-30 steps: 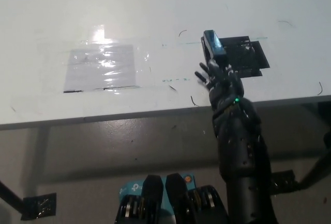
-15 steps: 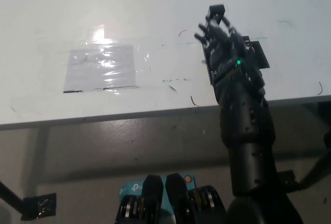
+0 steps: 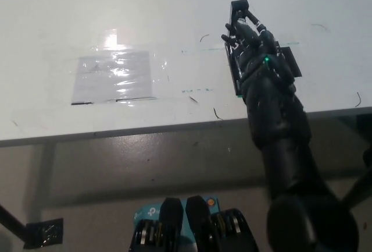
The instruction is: A stapler is kept infront of the robot on the black mark on the desk and the robot uses its right hand to lift the top of the stapler to open it
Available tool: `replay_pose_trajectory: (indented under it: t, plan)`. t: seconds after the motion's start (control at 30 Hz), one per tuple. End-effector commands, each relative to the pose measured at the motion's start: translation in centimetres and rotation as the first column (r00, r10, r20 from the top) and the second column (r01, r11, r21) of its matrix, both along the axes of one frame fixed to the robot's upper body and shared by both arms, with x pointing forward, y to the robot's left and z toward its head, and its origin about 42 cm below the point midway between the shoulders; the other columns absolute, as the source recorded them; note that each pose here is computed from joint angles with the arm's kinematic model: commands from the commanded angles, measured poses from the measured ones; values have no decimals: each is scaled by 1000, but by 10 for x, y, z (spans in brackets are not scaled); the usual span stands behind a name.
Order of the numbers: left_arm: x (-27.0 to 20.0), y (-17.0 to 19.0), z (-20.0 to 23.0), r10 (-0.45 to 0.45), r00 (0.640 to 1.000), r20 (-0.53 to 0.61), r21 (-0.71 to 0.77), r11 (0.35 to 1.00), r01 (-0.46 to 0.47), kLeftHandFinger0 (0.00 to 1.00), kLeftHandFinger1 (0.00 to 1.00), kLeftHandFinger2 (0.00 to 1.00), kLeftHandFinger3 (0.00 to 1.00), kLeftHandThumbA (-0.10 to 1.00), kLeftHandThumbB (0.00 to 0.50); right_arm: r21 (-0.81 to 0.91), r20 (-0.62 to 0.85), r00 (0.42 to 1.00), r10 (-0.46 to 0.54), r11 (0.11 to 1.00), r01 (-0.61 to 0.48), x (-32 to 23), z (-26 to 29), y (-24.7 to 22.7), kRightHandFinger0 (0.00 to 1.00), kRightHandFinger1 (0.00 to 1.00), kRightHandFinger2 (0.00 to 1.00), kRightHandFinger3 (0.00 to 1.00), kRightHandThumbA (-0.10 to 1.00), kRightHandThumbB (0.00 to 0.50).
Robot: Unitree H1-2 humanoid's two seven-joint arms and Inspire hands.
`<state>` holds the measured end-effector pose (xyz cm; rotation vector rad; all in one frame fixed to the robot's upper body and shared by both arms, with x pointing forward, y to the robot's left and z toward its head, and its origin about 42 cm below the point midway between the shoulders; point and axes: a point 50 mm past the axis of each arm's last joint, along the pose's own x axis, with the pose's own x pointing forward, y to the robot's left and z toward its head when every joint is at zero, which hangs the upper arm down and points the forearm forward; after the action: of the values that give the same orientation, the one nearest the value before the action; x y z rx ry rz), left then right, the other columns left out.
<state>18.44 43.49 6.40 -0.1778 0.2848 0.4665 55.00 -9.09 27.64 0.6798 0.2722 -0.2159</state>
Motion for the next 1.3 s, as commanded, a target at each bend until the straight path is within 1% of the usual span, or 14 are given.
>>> replay_pose_trajectory:
  t: [0.0,0.07,0.17,0.2,0.27,0.33,0.5,0.7,0.77,0.83,0.97,1.07,1.13,1.27]
  plan:
    - [-1,3,7,-9,999,40,28,1000,7,605,635,792,936,292,132,42,116,993,9,999,-13,19,42,17,376,499,610,811,287,0]
    - [-1,3,8,-7,999,37,29,1000,5,606,632,783,924,286,129,55,102,995,5,998,-11,22,42,17,368,498,601,798,288,0]
    - [-1,5,7,-19,999,39,29,999,18,635,653,818,967,274,86,77,93,996,-3,997,-4,26,44,18,370,502,602,787,256,0]
    - [-1,3,7,-19,999,37,30,999,18,638,650,804,958,287,106,58,83,997,-1,998,-3,29,48,18,380,496,579,744,255,0]
    - [-1,2,8,-17,999,39,26,1000,16,628,637,785,937,301,125,61,84,996,-4,998,-1,31,51,17,382,506,584,748,245,0]
    - [0,3,9,-16,999,38,31,999,15,615,640,816,941,299,117,62,85,996,-2,998,-4,32,57,18,361,480,571,761,251,0]
    - [-1,4,9,-15,999,32,31,999,14,571,610,783,917,305,141,57,74,997,-5,998,1,31,56,24,335,442,526,720,276,0]
    - [-3,3,6,-19,999,32,28,999,19,598,634,797,967,295,111,87,75,997,-4,996,-3,30,55,27,354,455,555,738,226,0]
    - [-5,2,7,-11,999,35,28,1000,10,615,645,790,945,302,117,81,90,996,-10,997,2,31,58,24,350,462,568,741,223,0]
    - [-5,2,6,-14,999,35,30,999,13,599,632,778,931,308,143,66,98,995,-10,998,3,32,60,23,338,461,569,740,235,0]
    - [0,3,8,-16,999,36,29,999,15,623,657,806,962,300,107,76,101,995,-26,997,18,34,64,15,348,461,546,734,292,0]
    - [2,4,11,-13,999,37,33,999,12,590,632,806,946,290,116,75,97,995,-34,997,27,34,63,12,327,436,513,714,296,0]
    - [2,6,12,-11,999,41,32,999,9,623,640,814,944,293,109,85,101,994,-36,996,27,32,54,11,330,443,520,707,289,0]
    - [3,7,17,-12,999,47,44,999,10,612,622,784,904,309,144,91,137,991,4,996,-16,14,37,4,449,535,620,810,295,0]
